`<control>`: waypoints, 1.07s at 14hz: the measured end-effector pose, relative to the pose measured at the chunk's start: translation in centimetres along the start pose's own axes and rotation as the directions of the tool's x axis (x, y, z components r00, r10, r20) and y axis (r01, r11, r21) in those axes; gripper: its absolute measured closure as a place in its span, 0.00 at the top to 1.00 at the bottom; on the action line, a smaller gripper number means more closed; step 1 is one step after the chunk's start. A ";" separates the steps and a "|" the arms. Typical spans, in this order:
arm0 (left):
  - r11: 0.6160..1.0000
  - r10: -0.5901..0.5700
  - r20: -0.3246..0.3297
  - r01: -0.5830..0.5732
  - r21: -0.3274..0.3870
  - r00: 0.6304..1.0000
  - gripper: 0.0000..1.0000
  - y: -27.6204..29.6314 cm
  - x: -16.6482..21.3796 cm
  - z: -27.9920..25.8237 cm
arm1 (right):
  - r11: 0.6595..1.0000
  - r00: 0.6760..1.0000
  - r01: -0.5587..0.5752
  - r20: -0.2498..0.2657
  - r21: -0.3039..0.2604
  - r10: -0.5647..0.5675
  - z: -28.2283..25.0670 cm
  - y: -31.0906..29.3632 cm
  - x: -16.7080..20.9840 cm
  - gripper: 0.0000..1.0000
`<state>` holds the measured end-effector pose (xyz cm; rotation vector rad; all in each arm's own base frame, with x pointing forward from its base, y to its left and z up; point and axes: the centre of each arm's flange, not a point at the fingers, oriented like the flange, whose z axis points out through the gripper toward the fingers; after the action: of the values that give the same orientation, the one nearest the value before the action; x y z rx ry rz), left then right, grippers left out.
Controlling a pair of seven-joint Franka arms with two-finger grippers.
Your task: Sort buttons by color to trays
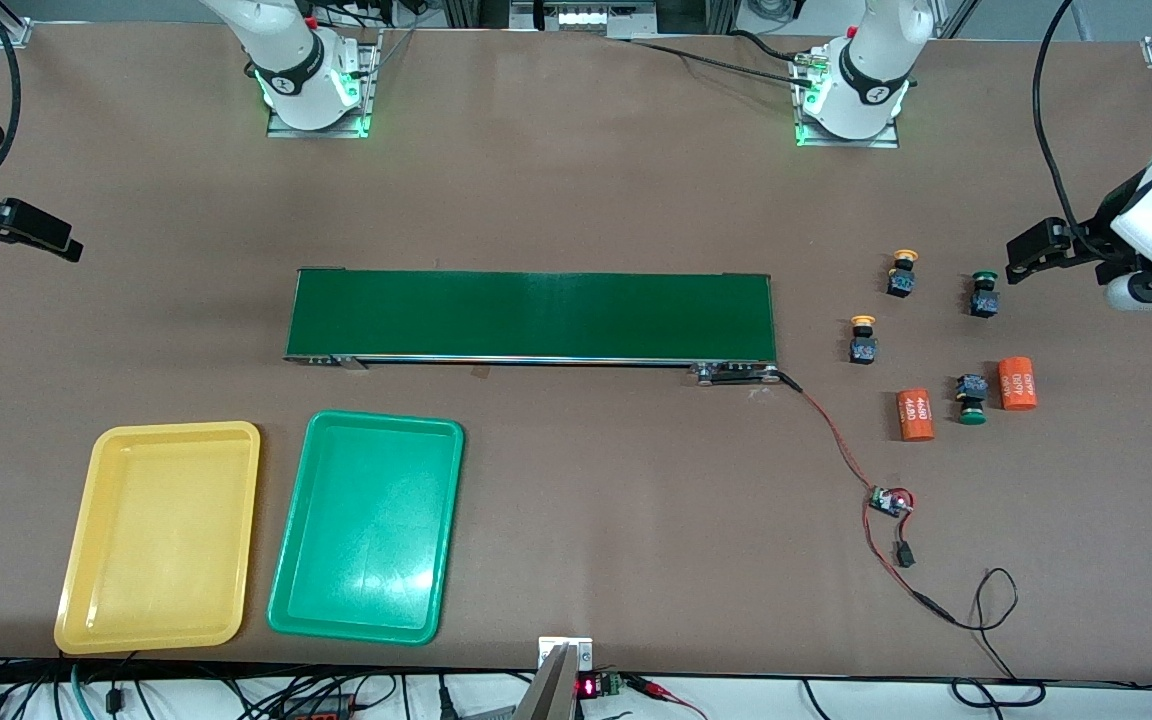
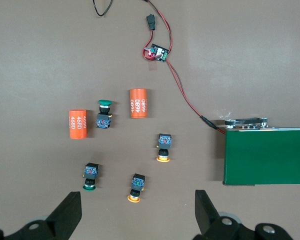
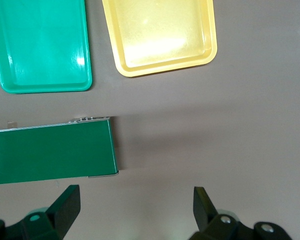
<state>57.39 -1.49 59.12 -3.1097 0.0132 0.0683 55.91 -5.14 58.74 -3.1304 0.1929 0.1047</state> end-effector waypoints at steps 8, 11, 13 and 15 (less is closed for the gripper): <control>1.000 0.021 -0.001 -0.021 0.001 1.000 1.00 1.1 0.0 0.0 | 1.000 1.000 -0.008 0.000 0.000 0.008 0.0 0.0 0.0 1.00; 1.000 0.020 0.002 -0.020 0.001 1.000 1.00 1.1 -0.1 0.0 | 1.000 1.000 -0.009 0.000 0.000 0.009 0.0 0.0 0.0 1.00; 1.000 0.014 0.050 -0.014 0.001 0.999 1.00 0.7 -0.3 0.8 | 1.000 1.000 -0.009 0.000 0.000 0.009 0.0 0.0 0.0 1.00; 1.000 0.008 0.106 -0.008 0.000 0.994 1.00 0.3 0.0 2.5 | 1.000 1.000 -0.009 0.000 0.000 0.009 0.0 0.0 0.0 1.00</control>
<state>57.29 -1.73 56.65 -3.1008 0.0233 0.2337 55.91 -5.17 58.74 -3.1298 0.2073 0.1048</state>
